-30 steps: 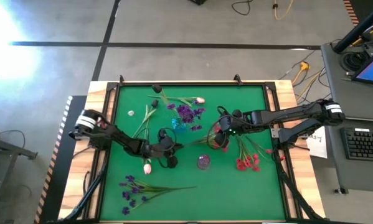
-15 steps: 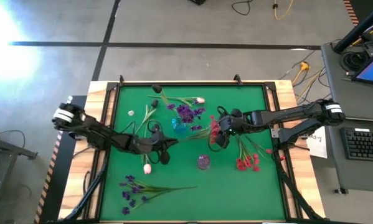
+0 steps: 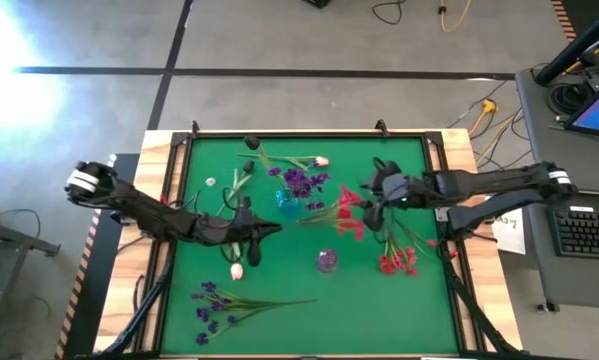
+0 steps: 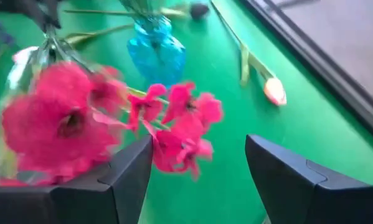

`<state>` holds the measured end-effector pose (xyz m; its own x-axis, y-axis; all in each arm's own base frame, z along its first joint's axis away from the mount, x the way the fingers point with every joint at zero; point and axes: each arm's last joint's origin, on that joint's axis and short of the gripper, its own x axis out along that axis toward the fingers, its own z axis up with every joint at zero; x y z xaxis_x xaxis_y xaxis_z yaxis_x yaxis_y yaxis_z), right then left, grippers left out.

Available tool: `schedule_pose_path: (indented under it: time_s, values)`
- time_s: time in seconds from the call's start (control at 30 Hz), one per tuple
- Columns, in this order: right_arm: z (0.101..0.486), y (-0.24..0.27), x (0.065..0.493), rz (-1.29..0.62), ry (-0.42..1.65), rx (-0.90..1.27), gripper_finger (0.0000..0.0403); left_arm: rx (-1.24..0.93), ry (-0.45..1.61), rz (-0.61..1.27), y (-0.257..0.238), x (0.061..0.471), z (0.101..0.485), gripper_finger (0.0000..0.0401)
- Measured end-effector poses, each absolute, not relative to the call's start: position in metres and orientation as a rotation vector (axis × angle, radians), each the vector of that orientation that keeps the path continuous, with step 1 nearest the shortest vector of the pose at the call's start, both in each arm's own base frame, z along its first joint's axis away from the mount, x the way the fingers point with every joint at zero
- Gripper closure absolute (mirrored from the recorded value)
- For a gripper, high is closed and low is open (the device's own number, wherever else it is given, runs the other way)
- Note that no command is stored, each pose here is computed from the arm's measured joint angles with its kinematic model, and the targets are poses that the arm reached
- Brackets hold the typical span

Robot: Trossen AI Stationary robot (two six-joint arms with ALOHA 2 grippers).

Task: Sort flowers into vase by color
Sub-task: Put the left pink flowers into the purple vase

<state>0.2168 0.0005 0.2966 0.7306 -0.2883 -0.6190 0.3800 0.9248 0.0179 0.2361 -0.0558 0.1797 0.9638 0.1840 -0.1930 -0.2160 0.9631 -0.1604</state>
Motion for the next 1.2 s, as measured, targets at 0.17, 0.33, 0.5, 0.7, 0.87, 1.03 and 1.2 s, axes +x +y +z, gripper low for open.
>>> schedule_pose_path:
  time_s: [0.17, 0.33, 0.5, 0.7, 0.87, 1.03, 1.2]
  values:
    - [0.316, 0.007, 0.2, -0.266, 0.551, 0.124, 0.0156, -0.143, 0.141, 0.082, -0.059, 0.235, 0.189, 0.0401]
    - [0.326, 0.013, 0.187, -0.209, 0.494, 0.107, 0.0156, -0.095, 0.008, -0.048, -0.063, 0.235, 0.203, 0.0401]
    - [0.319, 0.017, 0.183, -0.171, 0.454, 0.102, 0.0156, -0.055, -0.184, -0.173, -0.066, 0.233, 0.222, 0.0401]
    - [0.296, 0.027, 0.201, -0.089, 0.217, 0.062, 0.0156, -0.05, -0.253, -0.168, -0.065, 0.232, 0.229, 0.0401]
    - [0.277, 0.039, 0.221, 0.002, 0.042, -0.026, 0.0156, -0.029, -0.287, -0.151, -0.068, 0.242, 0.235, 0.0401]
    - [0.266, 0.047, 0.246, 0.007, -0.064, -0.095, 0.0156, 0.0, -0.292, -0.103, -0.073, 0.265, 0.238, 0.0401]
    - [0.261, 0.052, 0.265, 0.028, -0.16, -0.135, 0.0156, 0.033, -0.334, -0.093, -0.079, 0.283, 0.236, 0.0401]
